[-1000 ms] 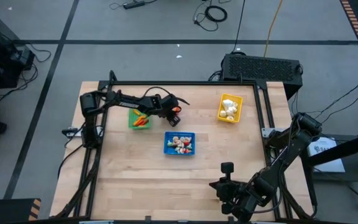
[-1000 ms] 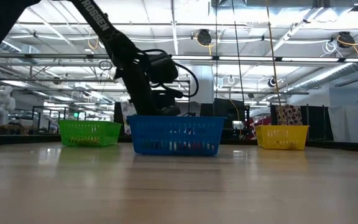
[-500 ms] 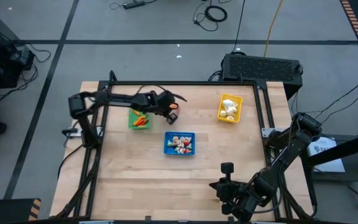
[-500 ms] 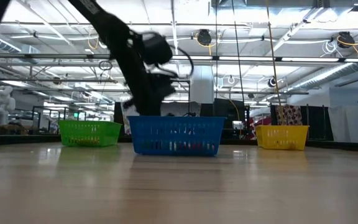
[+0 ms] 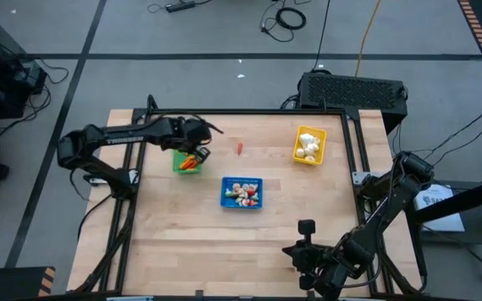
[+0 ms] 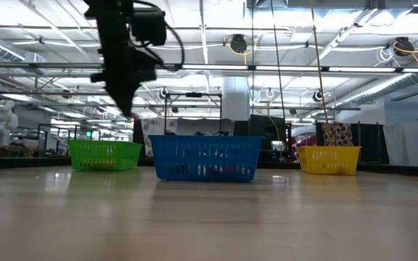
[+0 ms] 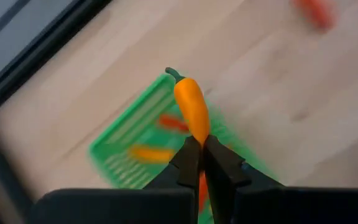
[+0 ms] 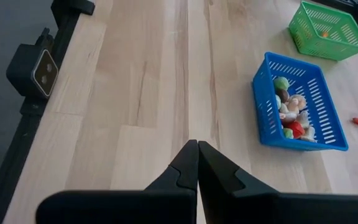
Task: Sort produce into baskets
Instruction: Put the yellow chili pepper into the green bin, then put the chili pepper into the green bin
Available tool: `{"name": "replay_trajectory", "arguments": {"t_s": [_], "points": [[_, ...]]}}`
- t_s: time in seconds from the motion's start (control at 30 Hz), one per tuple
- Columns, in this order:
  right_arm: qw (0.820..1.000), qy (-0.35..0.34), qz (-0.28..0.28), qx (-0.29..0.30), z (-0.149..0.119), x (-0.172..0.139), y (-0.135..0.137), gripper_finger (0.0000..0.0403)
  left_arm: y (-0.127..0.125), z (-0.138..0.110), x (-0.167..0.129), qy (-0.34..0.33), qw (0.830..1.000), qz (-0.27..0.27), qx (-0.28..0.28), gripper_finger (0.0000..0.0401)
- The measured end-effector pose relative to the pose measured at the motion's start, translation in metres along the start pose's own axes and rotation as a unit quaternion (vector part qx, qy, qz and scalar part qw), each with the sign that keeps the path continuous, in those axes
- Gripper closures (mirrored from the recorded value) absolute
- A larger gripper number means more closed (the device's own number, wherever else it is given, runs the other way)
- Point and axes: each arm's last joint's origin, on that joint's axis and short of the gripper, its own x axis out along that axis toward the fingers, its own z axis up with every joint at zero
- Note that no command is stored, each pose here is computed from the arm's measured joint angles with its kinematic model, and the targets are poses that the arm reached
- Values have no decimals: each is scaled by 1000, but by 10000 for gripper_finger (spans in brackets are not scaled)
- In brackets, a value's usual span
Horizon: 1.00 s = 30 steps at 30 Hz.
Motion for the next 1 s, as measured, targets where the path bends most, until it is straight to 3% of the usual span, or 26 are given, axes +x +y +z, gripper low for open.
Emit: {"name": "replay_trajectory", "arguments": {"t_s": [0.1,0.23,0.67,0.8,1.0], "points": [[1000,-1,1,7,0,0,0,403,3,-10,3,19,998,50,-13,383],[1000,0,4,9,0,0,0,403,-2,-21,11,20,998,60,13,371],[1000,6,11,8,0,0,1,403,-4,-26,17,11,997,71,19,238],[1000,6,11,7,0,0,1,403,-9,-20,17,-21,999,47,4,223],[1000,5,9,-3,0,0,0,403,-32,2,24,-119,992,-38,-34,221]]}}
